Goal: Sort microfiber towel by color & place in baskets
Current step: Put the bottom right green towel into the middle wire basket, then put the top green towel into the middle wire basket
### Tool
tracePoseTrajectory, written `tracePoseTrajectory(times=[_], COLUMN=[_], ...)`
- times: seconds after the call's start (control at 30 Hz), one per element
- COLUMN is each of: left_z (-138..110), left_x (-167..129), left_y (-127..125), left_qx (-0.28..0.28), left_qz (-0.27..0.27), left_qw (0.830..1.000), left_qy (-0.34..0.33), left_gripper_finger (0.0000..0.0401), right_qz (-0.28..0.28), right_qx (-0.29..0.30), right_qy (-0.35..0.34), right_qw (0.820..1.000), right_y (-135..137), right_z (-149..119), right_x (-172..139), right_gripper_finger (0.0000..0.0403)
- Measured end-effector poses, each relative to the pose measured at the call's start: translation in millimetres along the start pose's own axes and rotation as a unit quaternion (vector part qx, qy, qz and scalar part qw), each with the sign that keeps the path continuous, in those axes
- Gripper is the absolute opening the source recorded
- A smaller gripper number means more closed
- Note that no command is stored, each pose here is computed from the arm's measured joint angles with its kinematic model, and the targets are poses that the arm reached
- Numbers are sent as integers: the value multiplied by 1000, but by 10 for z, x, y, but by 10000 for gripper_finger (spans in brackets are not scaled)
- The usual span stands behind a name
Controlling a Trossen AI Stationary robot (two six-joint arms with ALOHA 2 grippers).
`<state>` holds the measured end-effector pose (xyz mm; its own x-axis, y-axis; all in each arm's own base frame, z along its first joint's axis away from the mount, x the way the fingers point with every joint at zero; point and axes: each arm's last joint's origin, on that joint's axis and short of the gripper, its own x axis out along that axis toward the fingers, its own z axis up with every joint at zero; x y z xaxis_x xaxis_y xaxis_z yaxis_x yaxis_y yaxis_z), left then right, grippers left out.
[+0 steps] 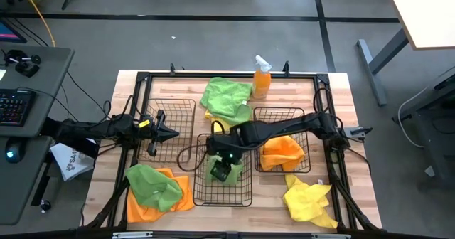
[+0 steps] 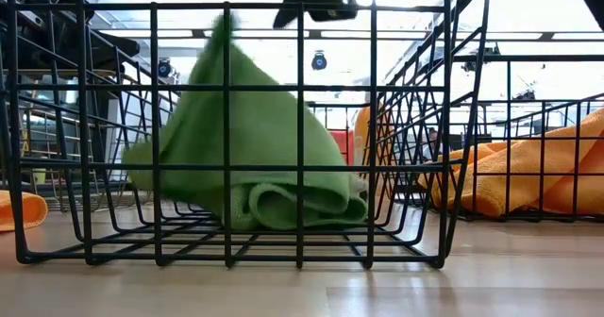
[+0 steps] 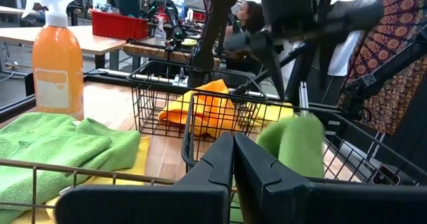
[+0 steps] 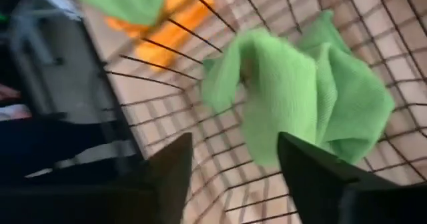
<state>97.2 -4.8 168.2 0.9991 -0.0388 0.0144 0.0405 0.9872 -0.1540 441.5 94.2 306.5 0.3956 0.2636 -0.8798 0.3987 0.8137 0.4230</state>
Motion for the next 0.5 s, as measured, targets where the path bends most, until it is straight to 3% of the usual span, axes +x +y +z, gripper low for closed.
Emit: tracePoseTrajectory(times=[0.13,0.23,0.33,0.5], left_z=[0,0,0,0], left_x=[0,0,0,0], left_y=[0,0,0,0], left_qx=[0,0,0,0], left_qz=[0,0,0,0], left_qw=[1000,1000,1000,1000], left_qy=[0,0,0,0], left_gripper_finger=[1,1,1,1], right_qz=[10,-48,-107,-176], right_qx=[1,2,20,32], right_qy=[-52,-133,-177,-156], right_qw=[999,990,978,971], right_y=[-38,-161,-447,-1072], right_z=[183,352,567,940], right_x=[-263,-413,-457,-180], right_gripper_finger=[281,302,306,307])
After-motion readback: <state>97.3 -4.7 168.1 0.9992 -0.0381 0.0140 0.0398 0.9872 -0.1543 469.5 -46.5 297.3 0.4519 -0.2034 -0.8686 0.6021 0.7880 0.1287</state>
